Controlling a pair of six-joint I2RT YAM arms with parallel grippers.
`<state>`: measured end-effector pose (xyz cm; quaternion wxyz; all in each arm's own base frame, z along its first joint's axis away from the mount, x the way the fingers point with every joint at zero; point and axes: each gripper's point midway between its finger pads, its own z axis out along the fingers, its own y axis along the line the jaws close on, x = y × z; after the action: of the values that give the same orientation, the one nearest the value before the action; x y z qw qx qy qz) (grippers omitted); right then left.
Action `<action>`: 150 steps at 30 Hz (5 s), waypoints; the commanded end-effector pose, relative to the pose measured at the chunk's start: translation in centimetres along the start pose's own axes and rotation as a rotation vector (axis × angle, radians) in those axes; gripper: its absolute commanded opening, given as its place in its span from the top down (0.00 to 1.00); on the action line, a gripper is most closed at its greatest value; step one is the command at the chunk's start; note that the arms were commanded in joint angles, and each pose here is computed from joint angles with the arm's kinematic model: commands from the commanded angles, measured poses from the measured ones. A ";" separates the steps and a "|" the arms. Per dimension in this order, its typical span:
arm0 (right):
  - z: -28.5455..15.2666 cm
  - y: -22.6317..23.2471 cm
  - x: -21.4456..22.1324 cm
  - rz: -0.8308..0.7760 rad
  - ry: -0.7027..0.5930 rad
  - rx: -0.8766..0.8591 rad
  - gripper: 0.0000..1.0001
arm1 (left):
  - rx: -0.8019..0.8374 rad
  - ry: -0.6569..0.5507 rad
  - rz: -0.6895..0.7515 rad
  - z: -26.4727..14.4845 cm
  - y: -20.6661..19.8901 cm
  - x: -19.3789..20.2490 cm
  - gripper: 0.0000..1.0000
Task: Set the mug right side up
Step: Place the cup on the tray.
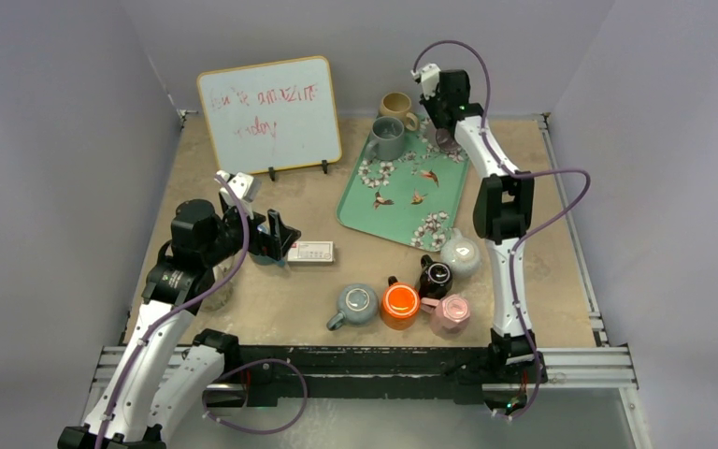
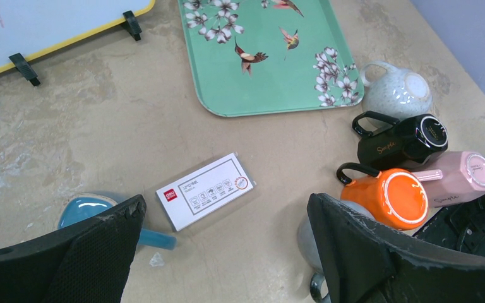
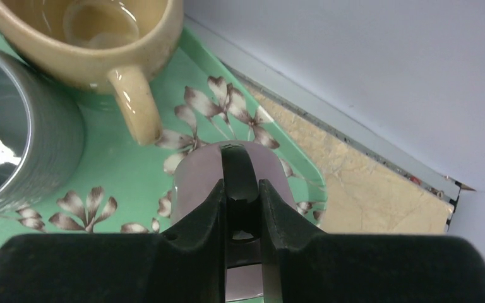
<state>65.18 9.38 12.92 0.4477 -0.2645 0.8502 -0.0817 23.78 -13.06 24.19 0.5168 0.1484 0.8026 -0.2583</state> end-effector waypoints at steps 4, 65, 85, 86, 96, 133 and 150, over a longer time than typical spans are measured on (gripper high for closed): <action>1.4 0.6 -2.3 -0.004 -0.104 -0.057 0.97 | 0.004 -0.004 0.005 0.2 0.1 0.1 0.01; -10.9 0.4 -1.7 0.218 -0.035 -0.066 0.19 | 0.033 -0.007 0.054 0.1 -0.2 0.4 0.01; -9.0 2.8 8.8 0.314 0.182 -0.037 0.29 | 0.033 -0.025 0.054 -0.3 -0.4 0.1 0.01; -8.7 2.7 9.1 0.315 0.187 -0.035 0.30 | 0.032 -0.025 0.054 -0.3 -0.4 0.1 0.01; -5.6 0.9 8.9 0.293 0.116 -0.026 0.36 | 0.031 -0.029 0.056 -0.3 -0.4 0.0 0.01; 1.2 0.9 4.0 0.419 -0.099 -0.105 0.49 | 0.025 0.005 0.044 0.3 0.0 0.7 0.01; 2.3 1.2 2.6 0.310 -0.187 -0.155 0.50 | 0.004 0.004 0.043 0.2 0.3 0.7 0.01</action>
<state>63.67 8.61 6.28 0.4660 -0.1473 0.8690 0.0766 23.51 -13.17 23.01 0.5077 0.1634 0.8058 -0.2573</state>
